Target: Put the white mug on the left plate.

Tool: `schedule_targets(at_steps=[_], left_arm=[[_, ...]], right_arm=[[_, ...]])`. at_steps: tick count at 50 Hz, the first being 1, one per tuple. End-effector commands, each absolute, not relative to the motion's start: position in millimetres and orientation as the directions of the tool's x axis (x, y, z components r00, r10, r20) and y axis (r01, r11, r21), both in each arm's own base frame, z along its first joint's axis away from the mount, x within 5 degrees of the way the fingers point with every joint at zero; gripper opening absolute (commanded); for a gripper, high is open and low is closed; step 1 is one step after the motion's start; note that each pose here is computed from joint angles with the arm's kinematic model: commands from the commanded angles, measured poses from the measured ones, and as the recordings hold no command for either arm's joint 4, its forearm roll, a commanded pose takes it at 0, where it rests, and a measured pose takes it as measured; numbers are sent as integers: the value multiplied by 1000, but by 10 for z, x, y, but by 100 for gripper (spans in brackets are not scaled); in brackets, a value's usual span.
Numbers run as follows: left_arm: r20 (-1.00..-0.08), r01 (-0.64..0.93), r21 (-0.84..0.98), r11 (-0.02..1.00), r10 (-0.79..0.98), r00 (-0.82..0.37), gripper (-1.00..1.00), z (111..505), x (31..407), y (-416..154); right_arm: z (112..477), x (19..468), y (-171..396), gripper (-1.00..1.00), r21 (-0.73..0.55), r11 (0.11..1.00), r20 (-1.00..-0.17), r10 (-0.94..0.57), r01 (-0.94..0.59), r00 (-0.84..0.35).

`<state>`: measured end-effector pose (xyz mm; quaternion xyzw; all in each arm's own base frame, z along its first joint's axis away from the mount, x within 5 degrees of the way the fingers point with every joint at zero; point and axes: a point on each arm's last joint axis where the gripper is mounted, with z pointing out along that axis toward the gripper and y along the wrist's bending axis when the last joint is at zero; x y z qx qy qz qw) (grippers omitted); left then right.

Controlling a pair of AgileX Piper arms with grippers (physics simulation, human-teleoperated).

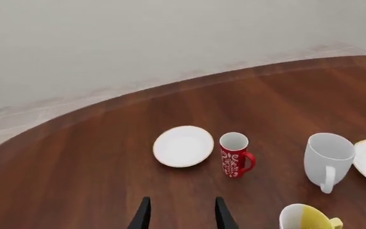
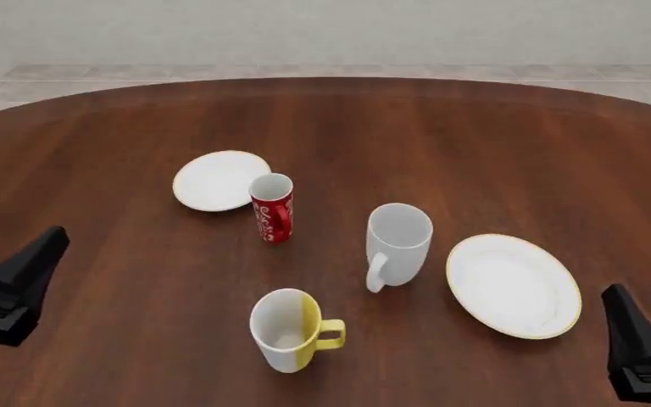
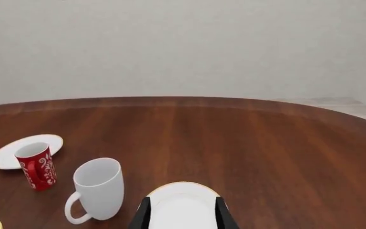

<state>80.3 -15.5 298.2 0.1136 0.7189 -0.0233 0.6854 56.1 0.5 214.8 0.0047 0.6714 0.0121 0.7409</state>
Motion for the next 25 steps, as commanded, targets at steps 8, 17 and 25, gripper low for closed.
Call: schedule_targets(at_steps=[8, 17, 25], left_arm=[[-982, 353, 79, 932, 133, -134, 100, 3273, 1076, -390], [-961, 391, 77, 917, 173, -214, 100, 3348, 1324, -532], [-947, 471, 87, 878, 219, -234, 100, 3469, 1487, -744]], right_arm=[[2150, 560, 5, 100, 27, 1000, -994, 28, -11, 101], [2149, 560, 6, 100, 25, 1000, -995, 26, -14, 100], [2151, 560, 7, 100, 27, 1000, -994, 29, -15, 101]])
